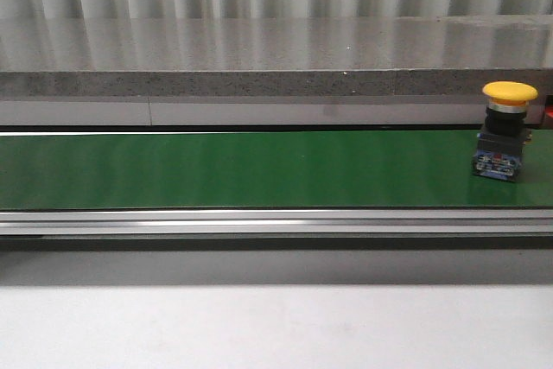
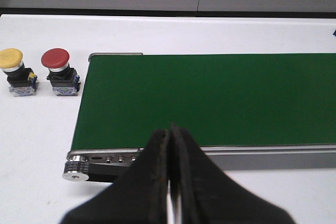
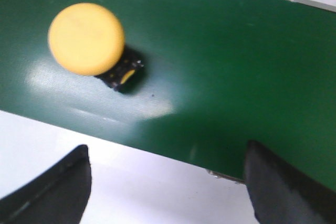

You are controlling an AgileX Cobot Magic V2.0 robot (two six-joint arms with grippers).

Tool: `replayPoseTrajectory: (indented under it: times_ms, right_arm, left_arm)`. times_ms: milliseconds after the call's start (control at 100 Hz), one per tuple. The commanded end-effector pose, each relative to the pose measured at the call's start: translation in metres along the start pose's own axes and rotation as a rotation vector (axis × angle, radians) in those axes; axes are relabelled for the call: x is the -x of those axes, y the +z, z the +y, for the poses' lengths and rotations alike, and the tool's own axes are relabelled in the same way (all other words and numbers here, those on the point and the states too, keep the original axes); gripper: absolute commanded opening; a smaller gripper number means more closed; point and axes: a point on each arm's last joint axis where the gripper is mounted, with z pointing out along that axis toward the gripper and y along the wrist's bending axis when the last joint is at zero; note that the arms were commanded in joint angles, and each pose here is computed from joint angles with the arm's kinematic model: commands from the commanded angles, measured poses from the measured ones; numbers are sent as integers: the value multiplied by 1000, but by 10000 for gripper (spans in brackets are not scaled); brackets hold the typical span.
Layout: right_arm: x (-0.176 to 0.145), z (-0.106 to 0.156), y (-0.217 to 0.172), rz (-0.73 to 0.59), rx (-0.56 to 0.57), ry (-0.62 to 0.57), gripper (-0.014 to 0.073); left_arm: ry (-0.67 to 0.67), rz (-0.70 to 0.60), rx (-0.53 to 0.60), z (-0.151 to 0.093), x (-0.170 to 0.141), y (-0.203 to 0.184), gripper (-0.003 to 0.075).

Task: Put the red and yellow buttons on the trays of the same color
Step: 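Grasp the yellow button at the belt's far end with the right gripper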

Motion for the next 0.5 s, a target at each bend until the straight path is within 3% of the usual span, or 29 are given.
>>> replayPoseTrajectory:
  times_ms: [0, 490]
  right_arm:
    - [12, 5, -3, -65, 1, -52, 595]
    - [34, 4, 35, -184, -27, -61, 595]
  left_arm:
    - [5, -94, -17, -2, 14, -4, -20]
    - [5, -94, -17, -2, 14, -4, -20]
